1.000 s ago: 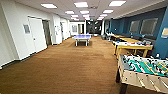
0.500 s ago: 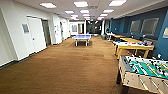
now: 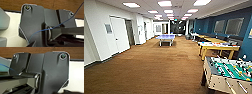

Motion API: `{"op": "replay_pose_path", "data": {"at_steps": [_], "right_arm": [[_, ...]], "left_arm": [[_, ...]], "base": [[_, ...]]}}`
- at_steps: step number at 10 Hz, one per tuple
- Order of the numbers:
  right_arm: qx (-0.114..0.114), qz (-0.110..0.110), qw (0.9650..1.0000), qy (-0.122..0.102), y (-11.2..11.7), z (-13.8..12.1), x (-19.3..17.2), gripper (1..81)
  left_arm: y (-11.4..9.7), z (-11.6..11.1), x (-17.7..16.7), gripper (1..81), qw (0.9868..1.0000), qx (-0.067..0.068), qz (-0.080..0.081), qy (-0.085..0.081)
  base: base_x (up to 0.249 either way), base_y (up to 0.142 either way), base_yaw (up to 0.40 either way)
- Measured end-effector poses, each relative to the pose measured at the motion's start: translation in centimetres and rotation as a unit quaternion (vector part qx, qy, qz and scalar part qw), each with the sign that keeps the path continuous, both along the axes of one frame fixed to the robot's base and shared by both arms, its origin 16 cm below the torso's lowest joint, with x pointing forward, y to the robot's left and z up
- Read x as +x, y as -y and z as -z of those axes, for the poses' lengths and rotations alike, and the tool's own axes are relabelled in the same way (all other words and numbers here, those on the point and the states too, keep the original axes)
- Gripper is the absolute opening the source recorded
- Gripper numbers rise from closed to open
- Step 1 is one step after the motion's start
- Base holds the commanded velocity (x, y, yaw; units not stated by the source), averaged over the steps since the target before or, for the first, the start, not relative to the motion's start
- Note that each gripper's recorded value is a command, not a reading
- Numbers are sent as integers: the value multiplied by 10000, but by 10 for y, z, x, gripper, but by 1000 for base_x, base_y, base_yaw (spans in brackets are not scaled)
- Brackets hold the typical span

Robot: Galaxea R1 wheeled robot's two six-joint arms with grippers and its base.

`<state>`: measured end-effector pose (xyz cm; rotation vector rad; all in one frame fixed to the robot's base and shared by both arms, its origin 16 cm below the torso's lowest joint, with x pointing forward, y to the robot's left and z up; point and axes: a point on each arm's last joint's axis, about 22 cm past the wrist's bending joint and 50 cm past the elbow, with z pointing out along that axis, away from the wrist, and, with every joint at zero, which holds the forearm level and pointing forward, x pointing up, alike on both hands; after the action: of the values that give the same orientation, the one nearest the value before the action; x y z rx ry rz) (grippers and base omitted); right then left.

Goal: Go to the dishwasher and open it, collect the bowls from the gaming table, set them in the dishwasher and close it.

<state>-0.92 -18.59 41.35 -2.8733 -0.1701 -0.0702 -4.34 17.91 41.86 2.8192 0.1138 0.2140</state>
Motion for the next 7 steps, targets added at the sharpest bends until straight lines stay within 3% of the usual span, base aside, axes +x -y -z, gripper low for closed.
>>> {"op": "replay_pose_path", "data": {"at_steps": [3, 5, 7], "right_arm": [[0, -4, 10000, -4, 0, 0, 2, 811], [-23, -20, 9999, -128, 2, 1, -19, 811], [-20, -21, 10000, -76, 2, 1, -11, 811]], "left_arm": [[0, 0, 0, 811, 10000, -2, -1, -10], [1, 1, -19, 811, 9999, -4, 12, -132], [2, 1, -8, 811, 10000, -11, 10, -62]], "base": [[133, 0, 0], [133, 0, 0], [133, 0, 0]]}}
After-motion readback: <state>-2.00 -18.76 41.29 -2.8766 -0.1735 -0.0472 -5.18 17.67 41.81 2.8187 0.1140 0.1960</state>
